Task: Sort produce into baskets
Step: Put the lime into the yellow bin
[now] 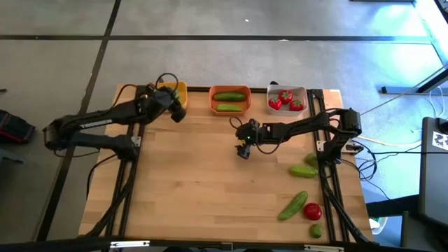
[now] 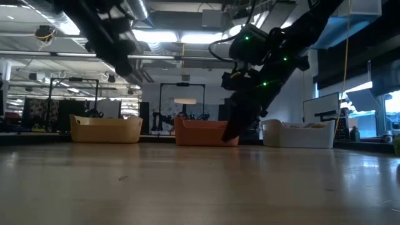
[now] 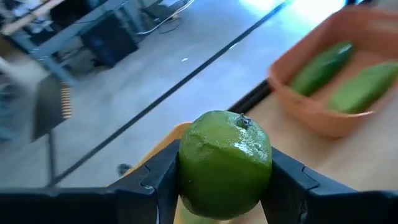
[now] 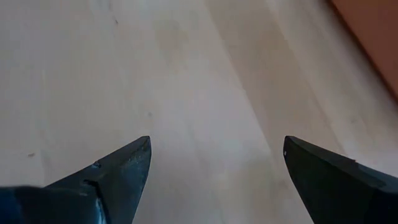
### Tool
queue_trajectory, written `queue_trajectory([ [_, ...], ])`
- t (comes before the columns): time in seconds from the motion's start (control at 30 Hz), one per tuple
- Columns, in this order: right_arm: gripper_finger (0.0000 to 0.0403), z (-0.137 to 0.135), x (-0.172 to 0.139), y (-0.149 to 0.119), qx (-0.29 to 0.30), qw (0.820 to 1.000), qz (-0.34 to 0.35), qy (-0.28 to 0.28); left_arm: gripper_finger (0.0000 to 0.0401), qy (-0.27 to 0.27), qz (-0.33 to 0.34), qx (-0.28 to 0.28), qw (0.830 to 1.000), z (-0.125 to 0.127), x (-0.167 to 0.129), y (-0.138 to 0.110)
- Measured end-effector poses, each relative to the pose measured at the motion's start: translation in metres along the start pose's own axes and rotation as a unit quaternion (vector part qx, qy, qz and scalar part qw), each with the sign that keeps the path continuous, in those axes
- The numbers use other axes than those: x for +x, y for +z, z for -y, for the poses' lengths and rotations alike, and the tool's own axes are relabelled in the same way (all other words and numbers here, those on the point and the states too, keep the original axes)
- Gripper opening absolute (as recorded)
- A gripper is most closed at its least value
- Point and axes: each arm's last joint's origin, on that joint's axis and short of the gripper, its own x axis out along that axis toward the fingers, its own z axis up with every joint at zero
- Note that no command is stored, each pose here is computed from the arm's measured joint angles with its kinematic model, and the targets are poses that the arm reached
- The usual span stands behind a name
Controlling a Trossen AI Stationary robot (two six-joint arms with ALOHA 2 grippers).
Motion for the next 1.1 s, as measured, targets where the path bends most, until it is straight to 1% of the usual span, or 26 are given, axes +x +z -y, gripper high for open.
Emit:
queue_trajectory([
  [0.1,0.0356,0.0,0.0,0.0,0.025,1.0,0.0,0.0,0.0168,0.029,-0.017,0.015,0.999,-0.005,0.018,-0.004],
  [0.17,0.0356,0.0,0.0,0.0,0.036,0.999,0.0,0.0,0.0169,0.044,-0.024,0.008,0.999,-0.007,0.03,-0.006],
  [0.23,0.0356,0.0,0.0,0.0,0.038,0.999,0.0,0.0,0.0169,0.047,-0.039,0.003,0.998,-0.009,0.043,-0.007],
  [0.3,0.0356,0.0,0.0,0.0,0.039,0.999,0.0,0.0,0.0169,0.038,-0.055,-0.006,0.998,-0.01,0.056,-0.01],
  [0.43,0.0356,0.0,0.0,0.0,0.042,0.999,0.0,0.0,0.0169,0.016,-0.103,-0.051,0.993,-0.015,0.083,-0.021],
  [0.53,0.0356,0.0,0.0,0.0,0.043,0.999,0.0,0.0,0.0169,-0.001,-0.14,-0.088,0.986,-0.022,0.1,-0.03],
  [0.63,0.0356,0.0,0.0,0.0,0.043,0.999,0.0,-0.001,0.0169,-0.03,-0.167,-0.125,0.978,-0.028,0.115,-0.038],
  [0.77,0.0356,0.0,0.0,0.0,0.043,0.999,0.0,-0.001,0.0169,-0.054,-0.182,-0.164,0.968,-0.035,0.128,-0.045],
  [0.9,0.0356,0.0,0.0,0.0,0.043,0.999,0.0,-0.001,0.0169,-0.079,-0.187,-0.183,0.962,-0.038,0.134,-0.048],
  [0.97,0.0356,0.0,0.0,0.0,0.043,0.999,0.0,-0.001,0.0169,-0.094,-0.193,-0.178,0.96,-0.036,0.136,-0.05],
  [1.1,0.0356,0.0,0.0,0.0,0.043,0.999,0.002,-0.001,0.017,-0.098,-0.197,-0.172,0.96,-0.034,0.139,-0.052],
])
